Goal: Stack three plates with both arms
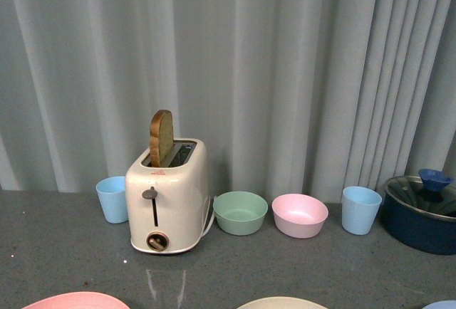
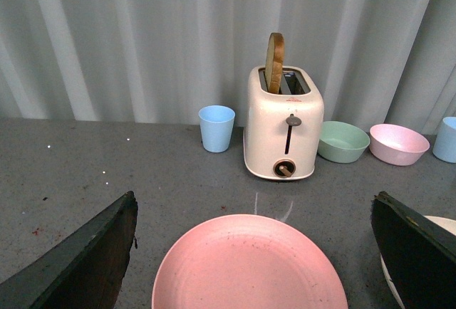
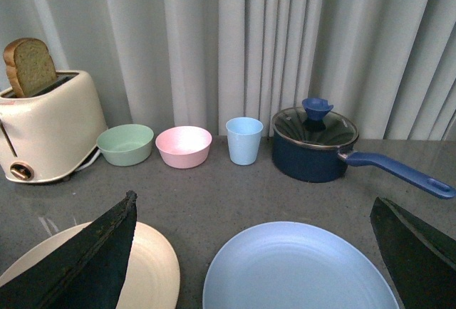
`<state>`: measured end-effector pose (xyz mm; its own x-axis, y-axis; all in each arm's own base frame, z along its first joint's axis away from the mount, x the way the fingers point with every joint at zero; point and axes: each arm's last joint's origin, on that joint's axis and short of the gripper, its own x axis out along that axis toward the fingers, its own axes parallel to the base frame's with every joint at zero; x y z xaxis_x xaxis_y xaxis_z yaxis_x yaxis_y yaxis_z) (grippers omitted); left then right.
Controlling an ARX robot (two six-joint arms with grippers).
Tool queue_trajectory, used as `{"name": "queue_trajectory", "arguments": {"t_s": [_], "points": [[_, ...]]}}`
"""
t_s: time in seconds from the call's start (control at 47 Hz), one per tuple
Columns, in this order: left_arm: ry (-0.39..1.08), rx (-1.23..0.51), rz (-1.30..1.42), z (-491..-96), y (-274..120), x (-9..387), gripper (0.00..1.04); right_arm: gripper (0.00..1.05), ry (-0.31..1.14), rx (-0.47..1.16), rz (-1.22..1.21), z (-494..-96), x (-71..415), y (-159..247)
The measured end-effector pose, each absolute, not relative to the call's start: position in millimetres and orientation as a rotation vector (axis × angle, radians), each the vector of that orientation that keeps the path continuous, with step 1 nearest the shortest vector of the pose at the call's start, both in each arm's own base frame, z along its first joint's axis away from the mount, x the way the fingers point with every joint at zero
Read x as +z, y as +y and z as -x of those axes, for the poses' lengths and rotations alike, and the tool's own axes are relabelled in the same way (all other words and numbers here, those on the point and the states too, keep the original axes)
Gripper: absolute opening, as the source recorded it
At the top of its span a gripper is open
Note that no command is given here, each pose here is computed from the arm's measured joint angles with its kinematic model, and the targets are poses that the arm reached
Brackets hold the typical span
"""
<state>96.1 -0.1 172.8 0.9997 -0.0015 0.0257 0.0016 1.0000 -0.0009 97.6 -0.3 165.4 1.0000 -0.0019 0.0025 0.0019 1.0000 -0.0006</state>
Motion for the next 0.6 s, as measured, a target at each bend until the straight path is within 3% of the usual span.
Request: {"name": "queue_trajectory", "arguments": {"t_s": [0.595], "points": [[-0.026,-0.002,0.001,-96.1,-0.1,172.8,0.98,0.97,-0.002,-0.002,0.001,-97.6,165.4,-0.3]]}}
